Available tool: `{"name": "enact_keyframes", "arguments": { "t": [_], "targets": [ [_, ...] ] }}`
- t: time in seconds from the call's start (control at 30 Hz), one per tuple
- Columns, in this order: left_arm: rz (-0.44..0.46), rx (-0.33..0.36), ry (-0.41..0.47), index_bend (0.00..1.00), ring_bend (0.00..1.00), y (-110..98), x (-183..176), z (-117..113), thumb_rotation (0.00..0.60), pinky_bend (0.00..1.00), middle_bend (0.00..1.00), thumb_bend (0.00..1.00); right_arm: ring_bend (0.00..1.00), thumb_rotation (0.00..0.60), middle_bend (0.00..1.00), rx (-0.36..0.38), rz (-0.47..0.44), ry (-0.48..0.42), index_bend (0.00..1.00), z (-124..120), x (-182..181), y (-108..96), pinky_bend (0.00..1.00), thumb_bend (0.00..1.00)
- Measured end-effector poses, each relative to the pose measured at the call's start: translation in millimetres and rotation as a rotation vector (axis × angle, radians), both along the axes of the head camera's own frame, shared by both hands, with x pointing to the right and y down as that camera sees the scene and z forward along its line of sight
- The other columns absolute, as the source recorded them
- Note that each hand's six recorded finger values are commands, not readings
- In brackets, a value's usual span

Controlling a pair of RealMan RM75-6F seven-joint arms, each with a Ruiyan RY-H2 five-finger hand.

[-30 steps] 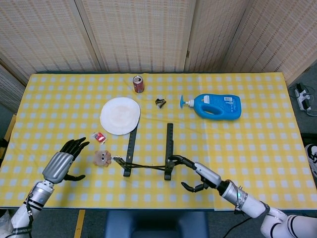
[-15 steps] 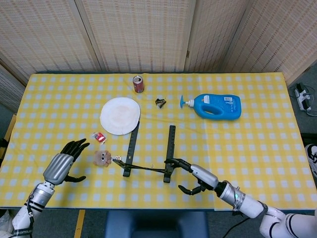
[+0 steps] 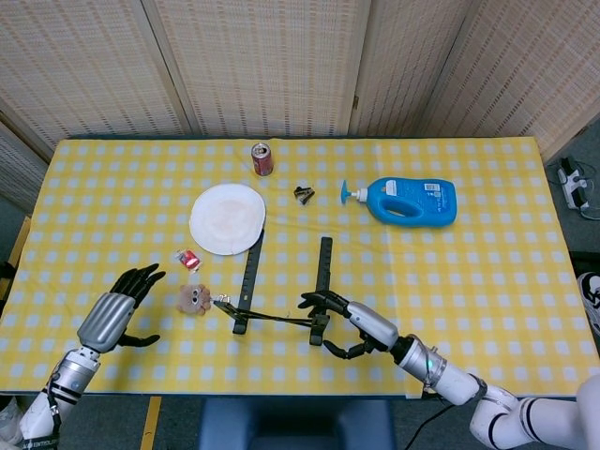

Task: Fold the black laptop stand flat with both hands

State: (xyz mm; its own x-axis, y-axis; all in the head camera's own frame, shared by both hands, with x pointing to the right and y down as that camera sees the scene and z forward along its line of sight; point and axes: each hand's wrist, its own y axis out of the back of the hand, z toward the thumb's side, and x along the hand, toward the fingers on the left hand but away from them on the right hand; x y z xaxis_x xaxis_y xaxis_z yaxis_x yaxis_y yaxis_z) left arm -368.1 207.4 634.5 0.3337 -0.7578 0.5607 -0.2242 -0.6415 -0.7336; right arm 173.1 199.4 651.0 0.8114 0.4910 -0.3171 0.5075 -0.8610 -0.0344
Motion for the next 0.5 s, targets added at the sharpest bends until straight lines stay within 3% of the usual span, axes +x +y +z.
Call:
{"name": "enact_keyframes", "arguments": {
  "t": [0.13,0.5],
  "targets": [
    [-0.001,-0.003,-0.002,0.03,0.04,1.0,-1.1,0.3,0.6,0.0,0.04,0.13,0.27,0.6,0.23,-0.098,0.032,-0.026,0.14,7.6,-5.0,1.9,0.03,0.52],
    [0.0,-0.005,0.001,0.03,0.04,2.4,-1.0,1.3,0.6,0.0,0.04,0.13,0.27,0.6,0.23,-0.484,0.157,-0.086,0.14,32.3,-10.4,12.3,0.03,0.52]
  ]
}}
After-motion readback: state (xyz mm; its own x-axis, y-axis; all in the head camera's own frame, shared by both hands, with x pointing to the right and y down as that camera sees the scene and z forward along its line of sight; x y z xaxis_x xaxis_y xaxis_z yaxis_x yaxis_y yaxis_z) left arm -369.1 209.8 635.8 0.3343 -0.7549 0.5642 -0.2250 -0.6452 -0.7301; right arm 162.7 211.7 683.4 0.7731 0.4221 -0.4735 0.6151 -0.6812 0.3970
